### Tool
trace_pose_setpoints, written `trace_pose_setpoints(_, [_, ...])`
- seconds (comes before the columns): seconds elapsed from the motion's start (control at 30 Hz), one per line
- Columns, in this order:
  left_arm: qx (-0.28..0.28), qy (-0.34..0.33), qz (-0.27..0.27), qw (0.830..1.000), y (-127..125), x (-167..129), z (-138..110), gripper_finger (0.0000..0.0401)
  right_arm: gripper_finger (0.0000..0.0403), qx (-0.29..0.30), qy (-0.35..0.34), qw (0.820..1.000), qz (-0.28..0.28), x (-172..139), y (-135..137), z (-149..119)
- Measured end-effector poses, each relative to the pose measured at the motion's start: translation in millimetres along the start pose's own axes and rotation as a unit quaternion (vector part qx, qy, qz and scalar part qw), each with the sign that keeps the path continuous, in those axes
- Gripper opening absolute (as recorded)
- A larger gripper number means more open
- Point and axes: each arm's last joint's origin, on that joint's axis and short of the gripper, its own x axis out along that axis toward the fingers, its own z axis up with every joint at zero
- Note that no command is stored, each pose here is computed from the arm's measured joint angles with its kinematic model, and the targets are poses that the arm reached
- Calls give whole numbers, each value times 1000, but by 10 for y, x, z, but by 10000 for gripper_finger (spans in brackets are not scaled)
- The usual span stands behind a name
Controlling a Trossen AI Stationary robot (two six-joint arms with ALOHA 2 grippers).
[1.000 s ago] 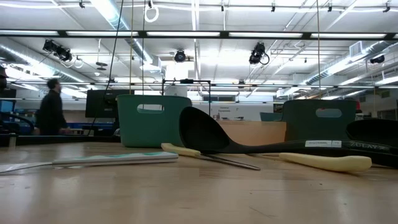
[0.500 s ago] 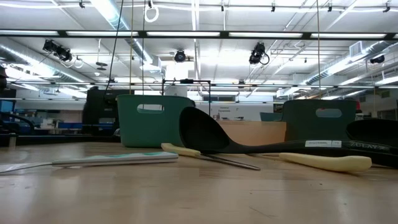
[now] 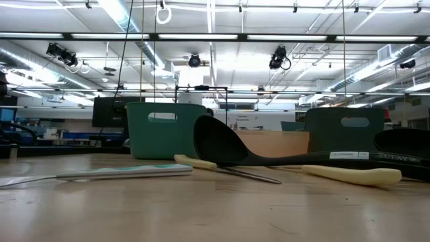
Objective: Pick & Place Kitchen Items
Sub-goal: Put the left black spatula into the blue bin
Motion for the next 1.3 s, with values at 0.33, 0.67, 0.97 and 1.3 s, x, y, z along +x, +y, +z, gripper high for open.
trace_pose_setpoints(0.33, [-1, 0, 0, 1000, 0, 0, 0, 119, 288, -9, 16, 1000, -9, -149, 13, 341])
trace_pose_setpoints(0.67, [-1, 0, 0, 1000, 0, 1, -1, 119, 288, -16, 46, 999, 0, 16, -4, 221])
trace_pose_setpoints(0.97, [-3, 0, 0, 1000, 0, 0, 0, 119, 288, -25, 57, 998, 2, 362, -42, -8])
trace_pose_setpoints(1.3, [-2, 0, 0, 1000, 0, 0, 0, 119, 288, -26, 50, 998, 2, 402, -48, -21])
